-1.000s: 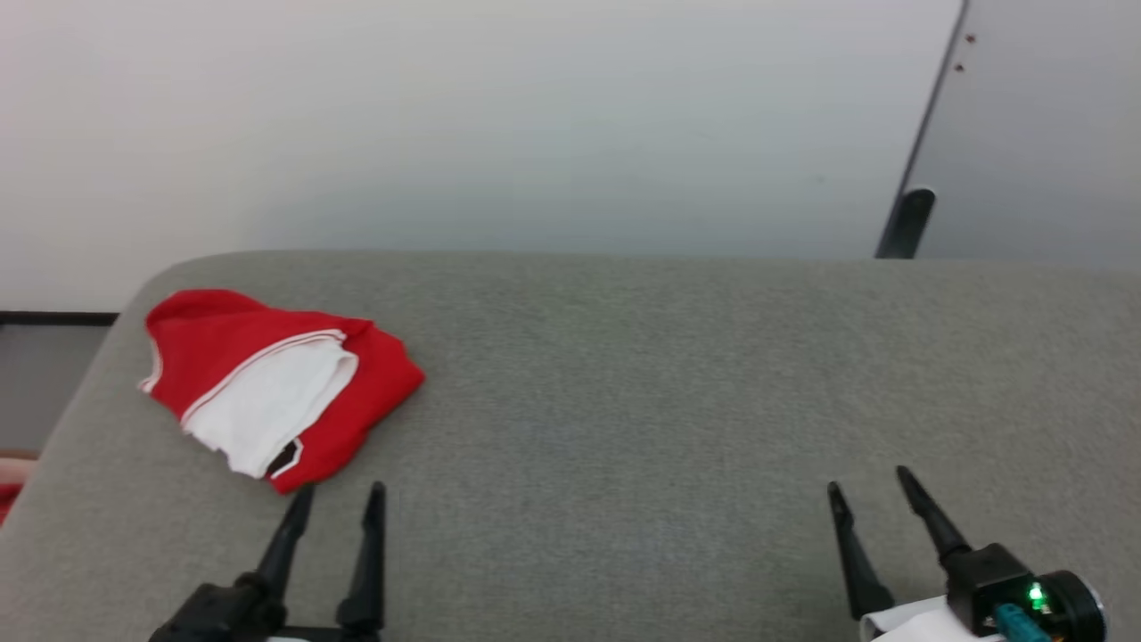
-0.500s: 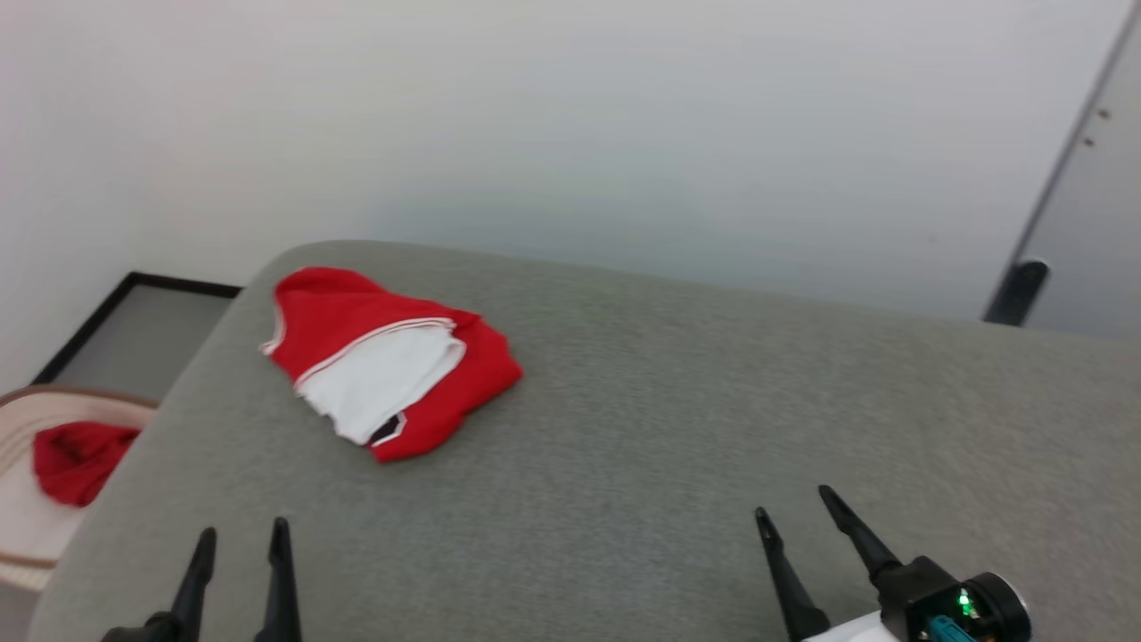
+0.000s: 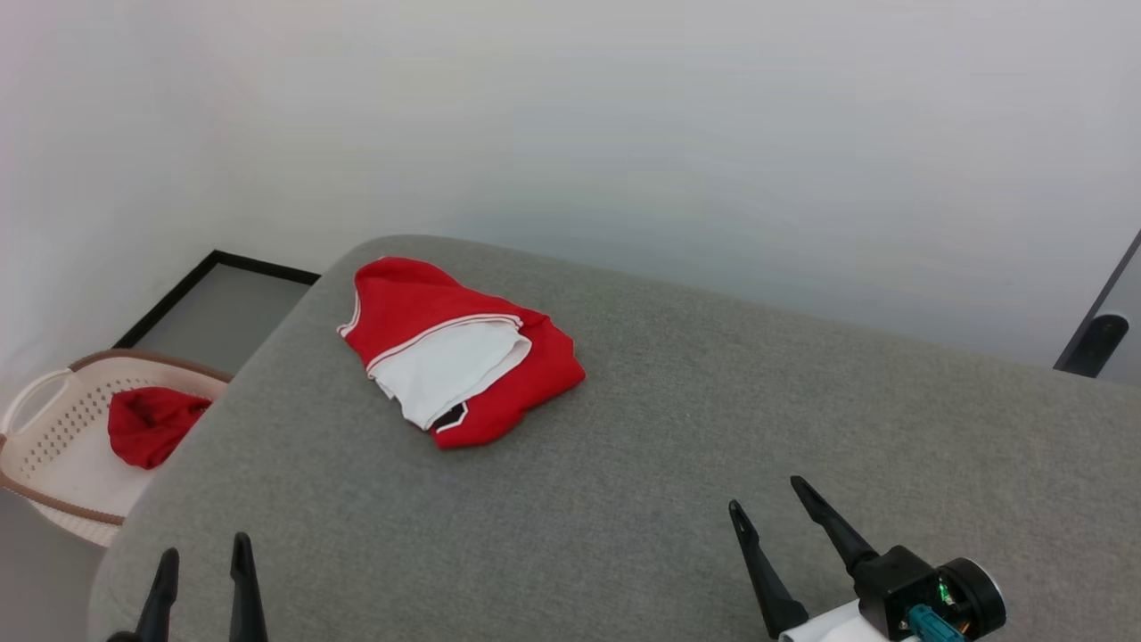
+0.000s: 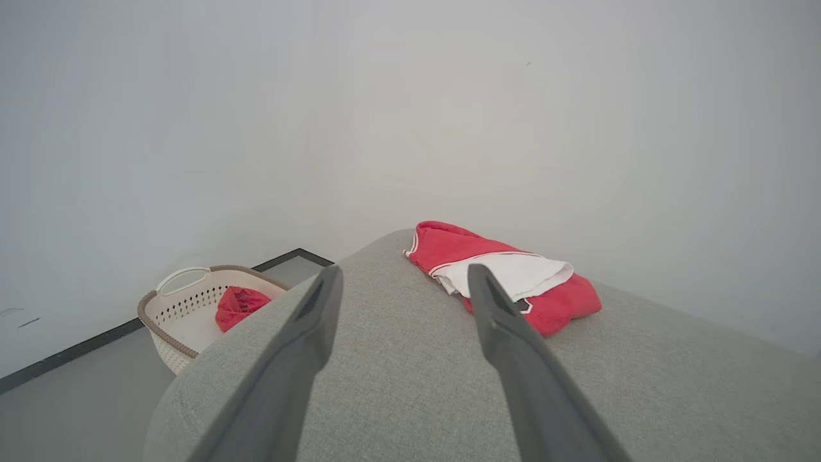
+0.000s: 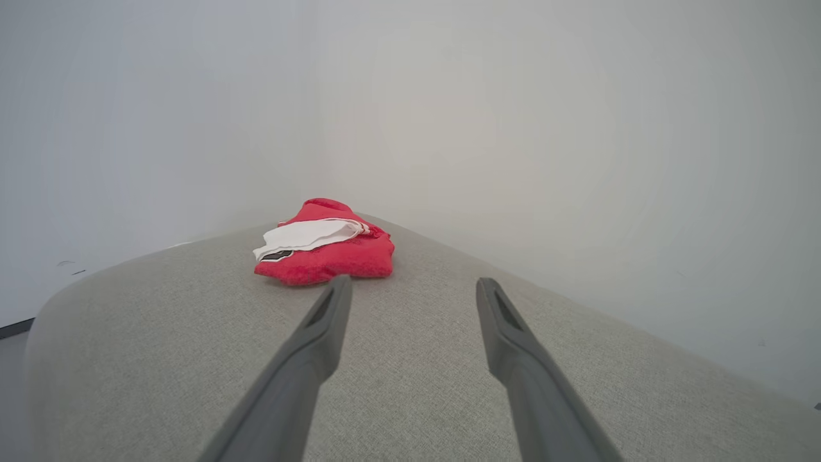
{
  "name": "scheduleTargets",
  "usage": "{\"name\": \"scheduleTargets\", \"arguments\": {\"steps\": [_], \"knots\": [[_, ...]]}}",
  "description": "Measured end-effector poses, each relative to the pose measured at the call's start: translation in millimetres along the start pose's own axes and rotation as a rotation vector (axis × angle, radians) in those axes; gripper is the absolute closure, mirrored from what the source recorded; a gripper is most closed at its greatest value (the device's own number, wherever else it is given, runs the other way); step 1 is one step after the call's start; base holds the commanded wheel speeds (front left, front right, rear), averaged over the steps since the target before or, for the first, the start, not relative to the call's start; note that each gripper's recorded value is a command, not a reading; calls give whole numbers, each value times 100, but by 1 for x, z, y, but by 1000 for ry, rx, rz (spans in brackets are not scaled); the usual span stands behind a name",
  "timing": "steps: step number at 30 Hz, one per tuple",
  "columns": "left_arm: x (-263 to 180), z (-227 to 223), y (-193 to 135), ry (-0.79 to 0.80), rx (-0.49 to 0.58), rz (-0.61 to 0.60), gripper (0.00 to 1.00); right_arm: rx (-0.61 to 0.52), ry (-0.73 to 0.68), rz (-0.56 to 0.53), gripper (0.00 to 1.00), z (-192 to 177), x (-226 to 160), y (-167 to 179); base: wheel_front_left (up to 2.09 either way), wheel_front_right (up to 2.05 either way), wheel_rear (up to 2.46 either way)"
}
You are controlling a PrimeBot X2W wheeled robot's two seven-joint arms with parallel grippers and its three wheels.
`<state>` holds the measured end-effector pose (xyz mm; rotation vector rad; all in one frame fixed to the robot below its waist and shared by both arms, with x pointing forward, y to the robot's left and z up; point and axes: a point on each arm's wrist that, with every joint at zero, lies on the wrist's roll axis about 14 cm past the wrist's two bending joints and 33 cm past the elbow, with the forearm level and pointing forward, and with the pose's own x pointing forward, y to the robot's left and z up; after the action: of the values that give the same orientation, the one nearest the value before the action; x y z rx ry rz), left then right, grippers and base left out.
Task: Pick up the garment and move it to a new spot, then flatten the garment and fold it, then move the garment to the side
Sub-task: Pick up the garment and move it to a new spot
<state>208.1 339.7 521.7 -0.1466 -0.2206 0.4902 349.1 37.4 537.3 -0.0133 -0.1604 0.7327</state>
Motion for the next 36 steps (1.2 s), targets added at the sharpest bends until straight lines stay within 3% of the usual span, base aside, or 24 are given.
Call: {"name": "scheduleTargets", "arguments": {"steps": [8, 17, 22, 31, 36], "knots": [[38, -7, -18, 121, -37, -97, 0, -15, 11, -47, 0, -6, 3, -21, 0, 0, 0], [122, 20, -52, 299, 8, -268, 0, -44, 38, -94, 0, -22, 14, -52, 0, 0, 0], [170, 23, -65, 398, 0, -296, 0, -53, 68, -122, 0, -39, 16, -77, 0, 0, 0], [235, -25, -75, 674, 67, -258, 0, -50, 118, -197, 0, -69, 11, -120, 0, 0, 0], [246, -75, -99, 877, 136, -298, 0, -47, 133, -236, 0, -81, 7, -139, 0, 0, 0]]}}
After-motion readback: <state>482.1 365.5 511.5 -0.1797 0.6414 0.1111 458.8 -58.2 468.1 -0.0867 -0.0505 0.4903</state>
